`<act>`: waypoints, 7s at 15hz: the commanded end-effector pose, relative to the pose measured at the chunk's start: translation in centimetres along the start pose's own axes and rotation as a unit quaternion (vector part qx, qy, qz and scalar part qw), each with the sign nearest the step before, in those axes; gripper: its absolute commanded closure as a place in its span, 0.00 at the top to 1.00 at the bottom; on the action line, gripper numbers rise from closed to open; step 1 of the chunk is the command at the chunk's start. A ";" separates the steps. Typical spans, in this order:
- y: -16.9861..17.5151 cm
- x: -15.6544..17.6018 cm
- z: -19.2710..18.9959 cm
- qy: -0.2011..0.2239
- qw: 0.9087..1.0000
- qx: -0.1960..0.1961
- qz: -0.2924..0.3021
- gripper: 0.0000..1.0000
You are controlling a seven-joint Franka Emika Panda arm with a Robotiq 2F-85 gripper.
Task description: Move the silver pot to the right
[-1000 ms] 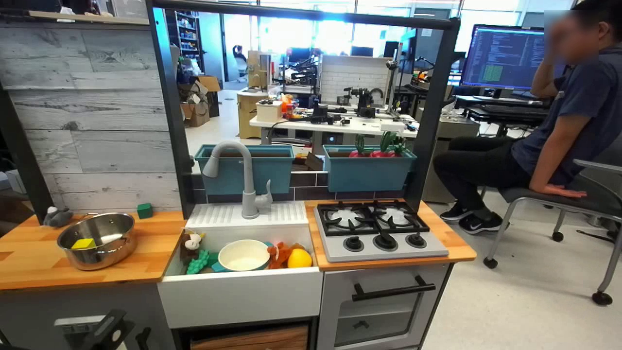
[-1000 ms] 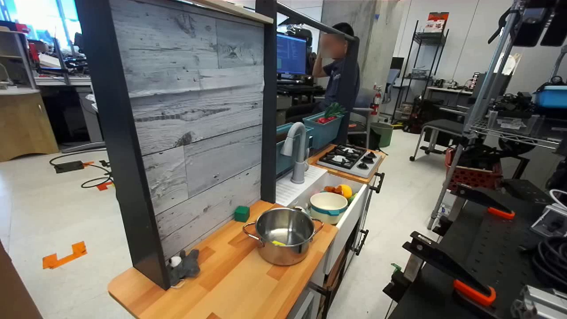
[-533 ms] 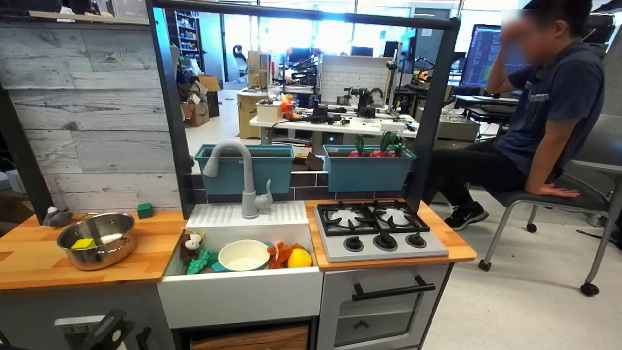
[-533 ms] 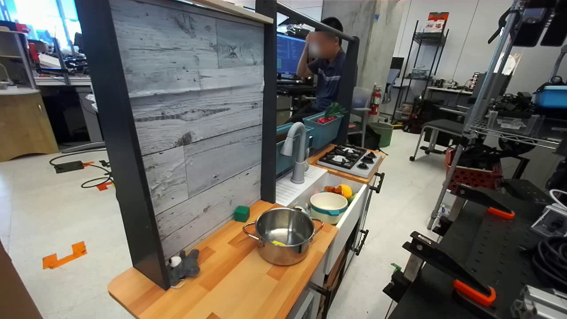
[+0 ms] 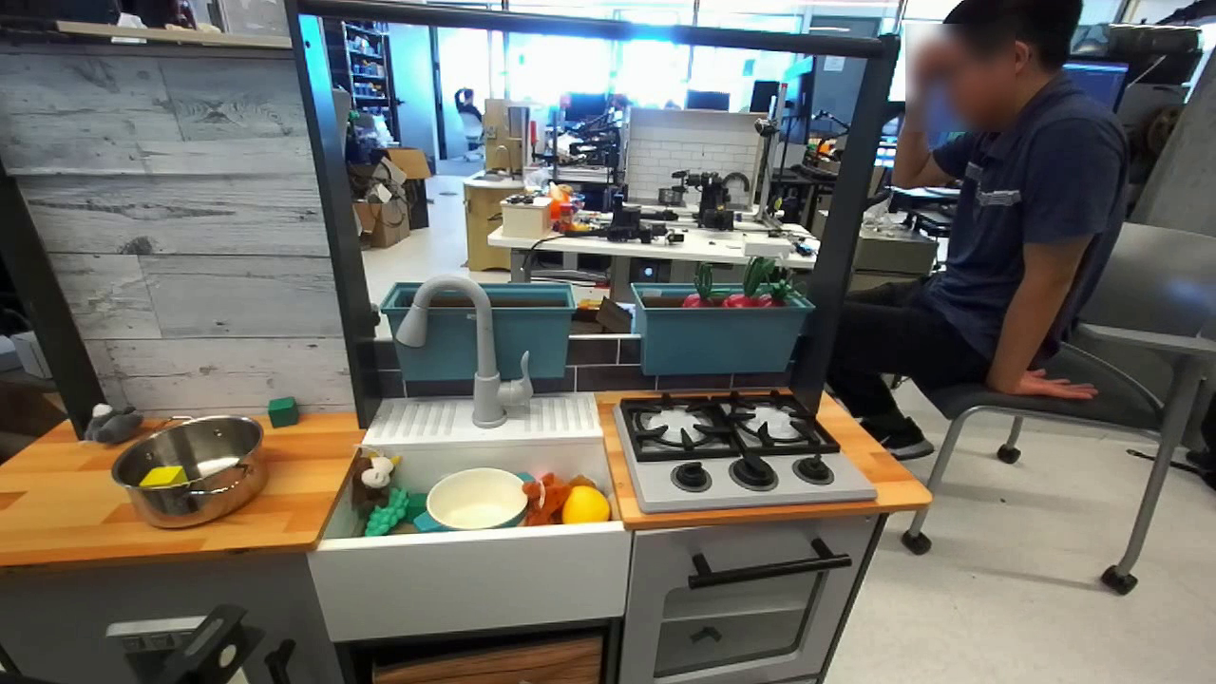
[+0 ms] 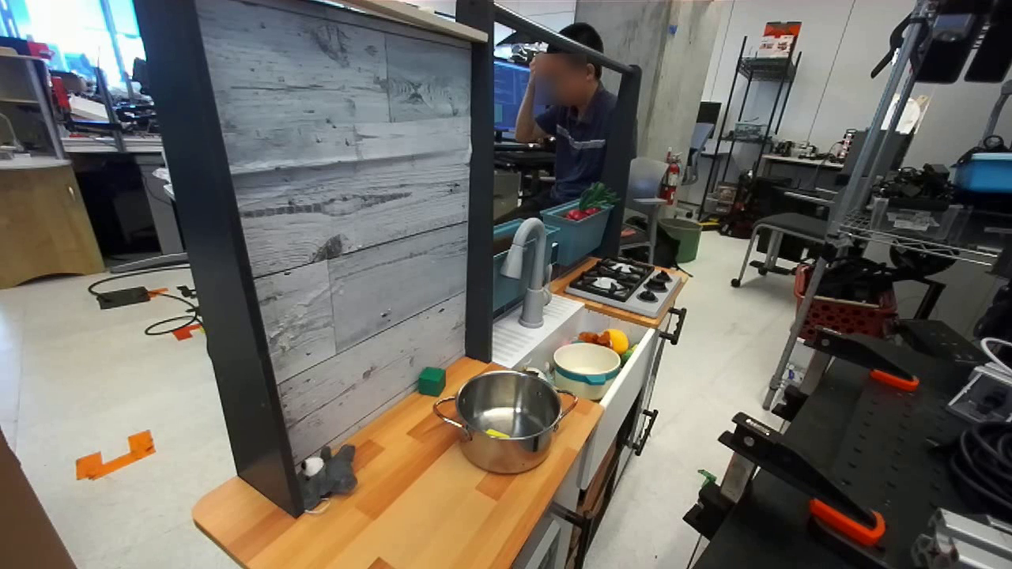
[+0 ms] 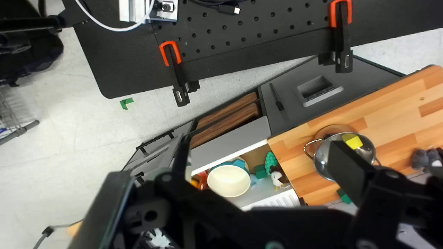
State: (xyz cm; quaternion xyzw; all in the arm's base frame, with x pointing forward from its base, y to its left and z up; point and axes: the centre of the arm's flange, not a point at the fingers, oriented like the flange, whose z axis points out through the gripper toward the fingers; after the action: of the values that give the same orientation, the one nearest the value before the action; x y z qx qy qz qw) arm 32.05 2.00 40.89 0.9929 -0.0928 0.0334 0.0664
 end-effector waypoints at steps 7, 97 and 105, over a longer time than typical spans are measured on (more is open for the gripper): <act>-2.4 4.7 1.8 0.022 0.999 0.025 -0.041 1.00; -24.5 27.6 35.8 -0.012 0.950 -0.095 0.299 1.00; -25.6 26.6 34.7 0.034 0.960 -0.094 0.261 1.00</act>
State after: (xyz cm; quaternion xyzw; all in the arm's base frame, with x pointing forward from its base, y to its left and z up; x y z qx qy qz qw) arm 65.80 17.66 4.57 0.9220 -0.3535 0.0571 0.1471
